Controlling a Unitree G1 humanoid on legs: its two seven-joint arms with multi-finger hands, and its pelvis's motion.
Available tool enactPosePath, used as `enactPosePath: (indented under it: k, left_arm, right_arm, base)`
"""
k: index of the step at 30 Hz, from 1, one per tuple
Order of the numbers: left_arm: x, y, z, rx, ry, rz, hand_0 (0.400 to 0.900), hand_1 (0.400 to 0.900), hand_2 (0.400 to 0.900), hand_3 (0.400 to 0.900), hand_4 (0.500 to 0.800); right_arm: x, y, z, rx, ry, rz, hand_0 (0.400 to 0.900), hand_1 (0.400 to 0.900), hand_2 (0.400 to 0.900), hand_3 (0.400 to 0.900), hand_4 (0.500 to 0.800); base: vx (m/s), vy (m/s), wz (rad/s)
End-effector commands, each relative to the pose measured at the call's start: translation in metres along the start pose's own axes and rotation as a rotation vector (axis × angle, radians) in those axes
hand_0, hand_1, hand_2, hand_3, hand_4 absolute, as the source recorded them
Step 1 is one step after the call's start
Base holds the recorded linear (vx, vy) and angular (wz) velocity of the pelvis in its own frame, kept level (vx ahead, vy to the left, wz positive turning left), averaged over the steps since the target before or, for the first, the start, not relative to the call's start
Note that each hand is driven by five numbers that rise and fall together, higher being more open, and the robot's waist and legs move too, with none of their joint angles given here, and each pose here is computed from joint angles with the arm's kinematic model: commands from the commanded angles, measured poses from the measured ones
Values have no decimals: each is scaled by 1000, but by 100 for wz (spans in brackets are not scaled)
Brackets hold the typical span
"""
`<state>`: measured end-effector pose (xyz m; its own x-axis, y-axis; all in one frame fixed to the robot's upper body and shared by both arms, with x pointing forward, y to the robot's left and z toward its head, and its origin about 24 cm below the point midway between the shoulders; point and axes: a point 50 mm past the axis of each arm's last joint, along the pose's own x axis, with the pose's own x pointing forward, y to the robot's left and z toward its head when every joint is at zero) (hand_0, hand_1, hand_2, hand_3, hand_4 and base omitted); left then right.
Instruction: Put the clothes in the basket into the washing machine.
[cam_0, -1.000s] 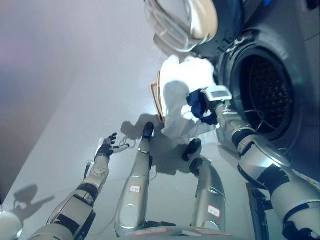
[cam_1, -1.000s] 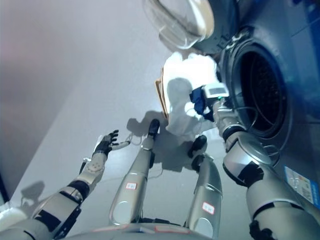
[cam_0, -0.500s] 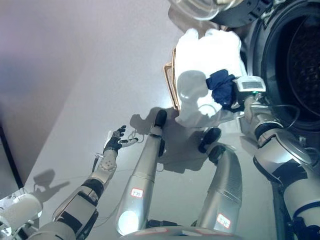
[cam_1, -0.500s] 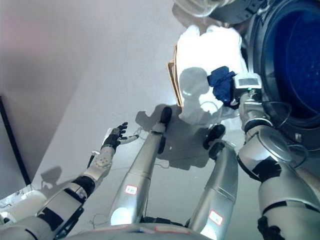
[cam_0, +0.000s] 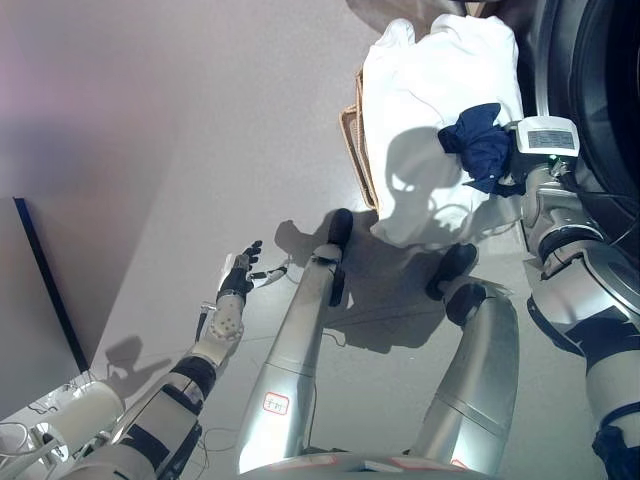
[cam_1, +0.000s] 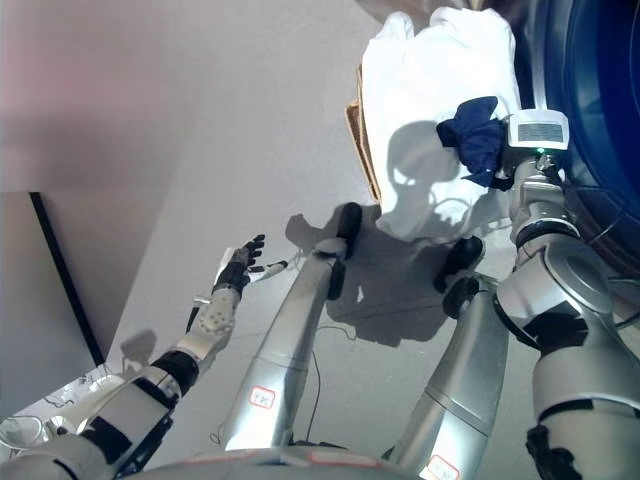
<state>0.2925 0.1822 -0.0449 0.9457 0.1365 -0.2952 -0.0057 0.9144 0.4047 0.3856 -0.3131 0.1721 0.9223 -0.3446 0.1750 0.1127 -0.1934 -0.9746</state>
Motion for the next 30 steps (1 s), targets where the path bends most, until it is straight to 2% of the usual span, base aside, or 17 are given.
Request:
enactPosePath:
  k: [1,11,16,21,23,26,30]
  left_arm:
    - [-11,20,-36,39,119,107,900,900,900,900,800]
    - [-11,24,-40,71,151,111,900,900,900,900,800]
    - [-12,33,-46,81,180,132,900,900,900,900,800]
    - [-20,41,-62,90,240,135,900,900,900,900,800]
    - [-24,44,-69,90,265,138,900,900,900,900,800]
    - [-31,46,-79,90,301,136,900,900,900,900,800]
    - [-40,45,-90,95,323,118,900,900,900,900,800]
  right_arm:
    - [-5,10,-5,7,18,2,400,400,400,400,500]
    - [-5,12,21,158,-12,-12,400,400,400,400,500]
    - [-7,14,35,355,6,-1,400,400,400,400,500]
    - [-15,32,48,639,70,70,400,400,400,400,500]
    - [-17,35,49,802,123,77,400,400,400,400,500]
    - [-29,60,47,1250,304,119,400,400,400,400,500]
    - [-46,87,41,1661,514,115,400,400,400,400,500]
  base:
    - [23,-39,1]
    - [9,-20,-1]
    - [36,-21,-15]
    - [60,-7,-19]
    - [75,-8,-10]
    - [87,19,-12]
    - [-6,54,-12]
